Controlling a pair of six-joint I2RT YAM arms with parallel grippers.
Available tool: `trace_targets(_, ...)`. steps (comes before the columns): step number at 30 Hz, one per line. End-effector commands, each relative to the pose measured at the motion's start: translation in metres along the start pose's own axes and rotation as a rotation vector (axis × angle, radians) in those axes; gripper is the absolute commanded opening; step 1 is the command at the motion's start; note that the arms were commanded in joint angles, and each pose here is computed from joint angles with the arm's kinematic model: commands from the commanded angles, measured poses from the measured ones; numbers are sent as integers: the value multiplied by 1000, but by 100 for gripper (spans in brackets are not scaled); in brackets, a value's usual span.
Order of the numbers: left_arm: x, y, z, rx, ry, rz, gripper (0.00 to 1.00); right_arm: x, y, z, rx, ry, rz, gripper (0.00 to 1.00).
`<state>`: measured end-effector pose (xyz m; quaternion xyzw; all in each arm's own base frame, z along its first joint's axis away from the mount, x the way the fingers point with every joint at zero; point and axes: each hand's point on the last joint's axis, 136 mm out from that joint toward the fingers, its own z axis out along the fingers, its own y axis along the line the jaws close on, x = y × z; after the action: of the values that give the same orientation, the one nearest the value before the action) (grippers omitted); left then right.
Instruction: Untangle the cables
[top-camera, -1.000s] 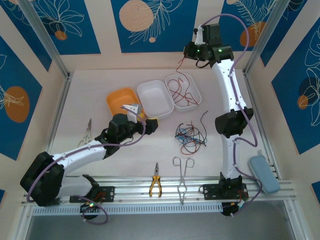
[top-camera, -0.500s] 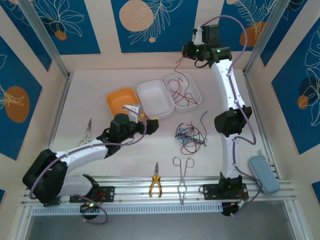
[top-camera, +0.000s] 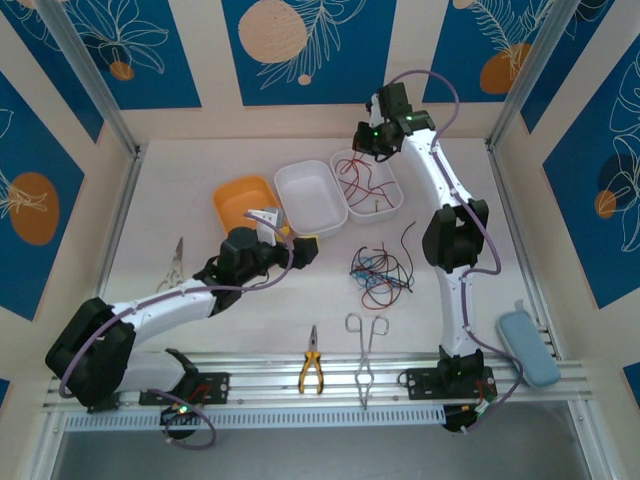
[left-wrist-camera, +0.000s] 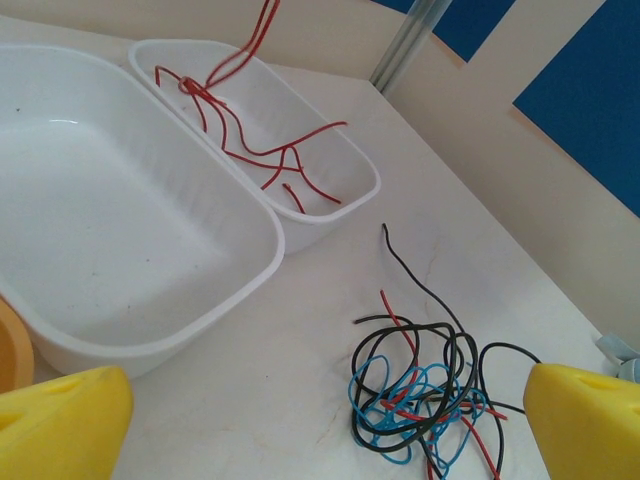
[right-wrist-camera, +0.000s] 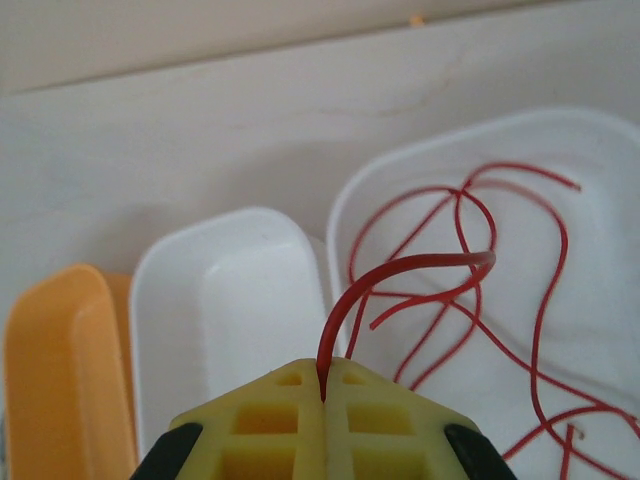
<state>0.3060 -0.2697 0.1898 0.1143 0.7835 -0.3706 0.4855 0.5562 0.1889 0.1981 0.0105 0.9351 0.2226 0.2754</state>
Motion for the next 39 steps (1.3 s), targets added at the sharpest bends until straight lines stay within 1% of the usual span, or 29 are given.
trace_targets(1,-1,-1,-1,22,-9,-12,100,-10,-2,-29,24,-59,9,0)
trace_targets(9,-1,-2,-2,28,-11,-20,100,19,-42,-31,131,-1,90,0)
trace_targets(18,-1,-4,-2,40,-8,-24,100,50,-74,-14,182,81,105,0)
trace_targets(29,0,-4,-2,38,-6,-24,100,84,-89,23,226,206,115,0)
trace_targets(33,0,-3,-3,35,-4,-25,100,96,-97,35,260,246,143,0)
trace_targets(39,2,-2,-5,29,-1,-20,100,112,-103,51,270,299,161,0)
